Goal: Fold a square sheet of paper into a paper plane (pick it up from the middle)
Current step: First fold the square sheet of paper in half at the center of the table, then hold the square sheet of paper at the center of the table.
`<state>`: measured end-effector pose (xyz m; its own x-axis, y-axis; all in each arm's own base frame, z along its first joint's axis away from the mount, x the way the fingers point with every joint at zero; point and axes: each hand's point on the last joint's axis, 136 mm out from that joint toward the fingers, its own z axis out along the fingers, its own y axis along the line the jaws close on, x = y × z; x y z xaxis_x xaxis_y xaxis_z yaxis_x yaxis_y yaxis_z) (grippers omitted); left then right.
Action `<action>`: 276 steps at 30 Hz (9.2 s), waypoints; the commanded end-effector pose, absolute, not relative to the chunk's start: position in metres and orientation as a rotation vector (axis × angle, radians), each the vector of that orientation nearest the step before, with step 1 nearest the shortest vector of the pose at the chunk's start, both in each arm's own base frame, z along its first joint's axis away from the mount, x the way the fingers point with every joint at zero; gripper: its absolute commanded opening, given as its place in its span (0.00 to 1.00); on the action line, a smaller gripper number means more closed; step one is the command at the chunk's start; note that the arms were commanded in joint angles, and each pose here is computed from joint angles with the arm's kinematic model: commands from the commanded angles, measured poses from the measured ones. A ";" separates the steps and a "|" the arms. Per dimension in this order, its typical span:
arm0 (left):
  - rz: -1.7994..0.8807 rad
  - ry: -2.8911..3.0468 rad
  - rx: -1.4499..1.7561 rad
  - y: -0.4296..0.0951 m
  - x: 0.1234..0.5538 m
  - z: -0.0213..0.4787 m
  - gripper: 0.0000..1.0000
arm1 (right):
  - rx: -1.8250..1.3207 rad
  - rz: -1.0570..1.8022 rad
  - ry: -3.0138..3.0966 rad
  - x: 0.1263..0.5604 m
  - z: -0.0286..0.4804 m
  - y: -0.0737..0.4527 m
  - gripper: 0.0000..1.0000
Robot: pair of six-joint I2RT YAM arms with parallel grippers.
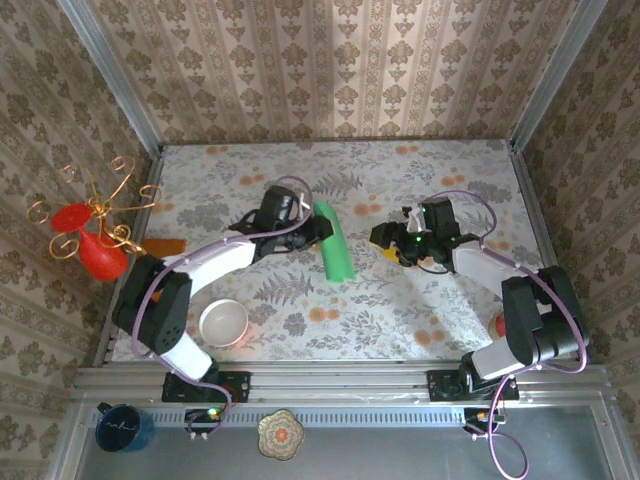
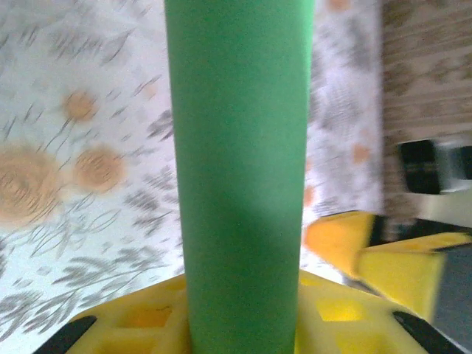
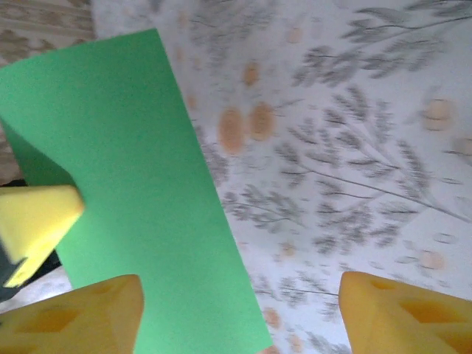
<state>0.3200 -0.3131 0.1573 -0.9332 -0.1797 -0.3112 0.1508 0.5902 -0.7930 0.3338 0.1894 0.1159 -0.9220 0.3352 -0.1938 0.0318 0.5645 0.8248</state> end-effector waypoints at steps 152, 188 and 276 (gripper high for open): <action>-0.414 3.125 0.252 -0.332 0.270 -0.031 0.36 | 0.419 0.893 2.691 0.344 0.064 0.142 0.33; -0.389 3.263 -0.120 -0.323 0.257 -0.072 0.39 | 0.466 0.957 2.692 0.343 0.046 0.146 0.32; -0.406 3.257 -0.134 -0.326 0.272 -0.051 0.38 | 0.314 1.012 2.980 0.309 -0.018 0.183 0.07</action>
